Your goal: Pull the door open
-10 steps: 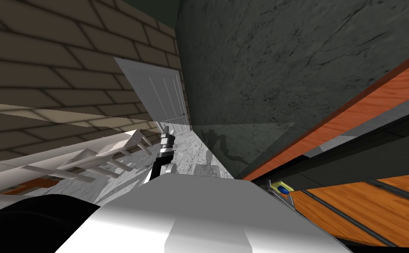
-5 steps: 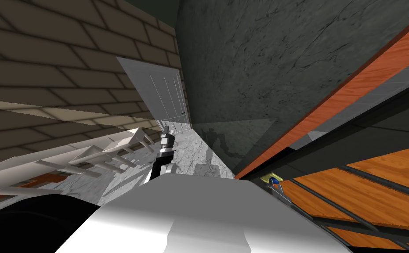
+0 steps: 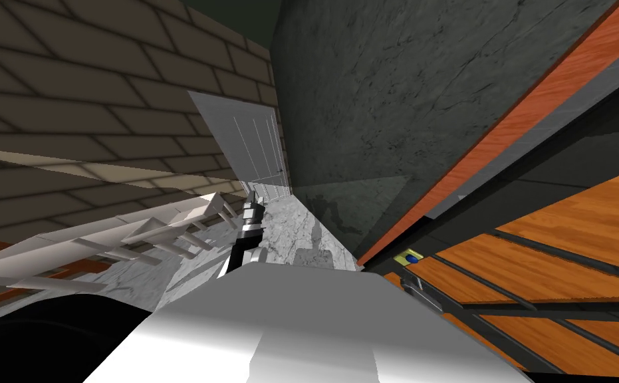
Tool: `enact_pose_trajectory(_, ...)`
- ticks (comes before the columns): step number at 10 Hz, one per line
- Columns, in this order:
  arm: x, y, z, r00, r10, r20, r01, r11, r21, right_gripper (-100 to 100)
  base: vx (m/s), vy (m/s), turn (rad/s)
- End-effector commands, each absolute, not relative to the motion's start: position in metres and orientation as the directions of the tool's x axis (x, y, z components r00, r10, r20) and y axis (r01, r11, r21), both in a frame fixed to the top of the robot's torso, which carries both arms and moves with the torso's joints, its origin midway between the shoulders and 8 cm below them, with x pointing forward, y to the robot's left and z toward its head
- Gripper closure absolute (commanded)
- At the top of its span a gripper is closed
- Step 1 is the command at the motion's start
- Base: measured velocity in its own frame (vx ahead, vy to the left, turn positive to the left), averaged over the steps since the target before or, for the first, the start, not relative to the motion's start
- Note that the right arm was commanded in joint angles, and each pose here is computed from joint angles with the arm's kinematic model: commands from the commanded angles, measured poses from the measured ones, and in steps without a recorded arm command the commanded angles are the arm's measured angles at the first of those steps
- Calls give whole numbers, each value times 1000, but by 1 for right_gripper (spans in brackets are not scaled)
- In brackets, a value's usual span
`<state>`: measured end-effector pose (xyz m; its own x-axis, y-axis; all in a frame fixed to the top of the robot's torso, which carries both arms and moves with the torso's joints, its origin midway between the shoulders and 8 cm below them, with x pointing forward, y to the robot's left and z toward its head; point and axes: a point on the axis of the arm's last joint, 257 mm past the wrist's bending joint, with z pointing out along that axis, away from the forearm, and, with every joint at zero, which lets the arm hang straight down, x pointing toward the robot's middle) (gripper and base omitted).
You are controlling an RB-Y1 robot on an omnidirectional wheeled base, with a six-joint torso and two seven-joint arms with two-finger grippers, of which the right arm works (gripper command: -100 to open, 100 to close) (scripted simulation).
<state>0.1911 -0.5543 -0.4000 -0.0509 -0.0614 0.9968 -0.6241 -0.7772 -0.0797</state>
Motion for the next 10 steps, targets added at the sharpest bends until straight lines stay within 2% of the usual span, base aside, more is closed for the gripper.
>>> enact_pose_trajectory(1,184,-555,-400,-52,-63,997,-632,-771,-82,-100,-91,196,-57)
enact_pose_trajectory(2,187,-554,-400,-51,-62,997,-629,-773,-81,-100,-42,91,-26)
enact_pose_trajectory(3,195,-555,-401,-52,-62,997,-622,-779,-81,-100,86,-65,-100)
enact_pose_trajectory(10,219,-558,-400,-54,-58,997,-601,-795,-79,-100,144,-114,-41)
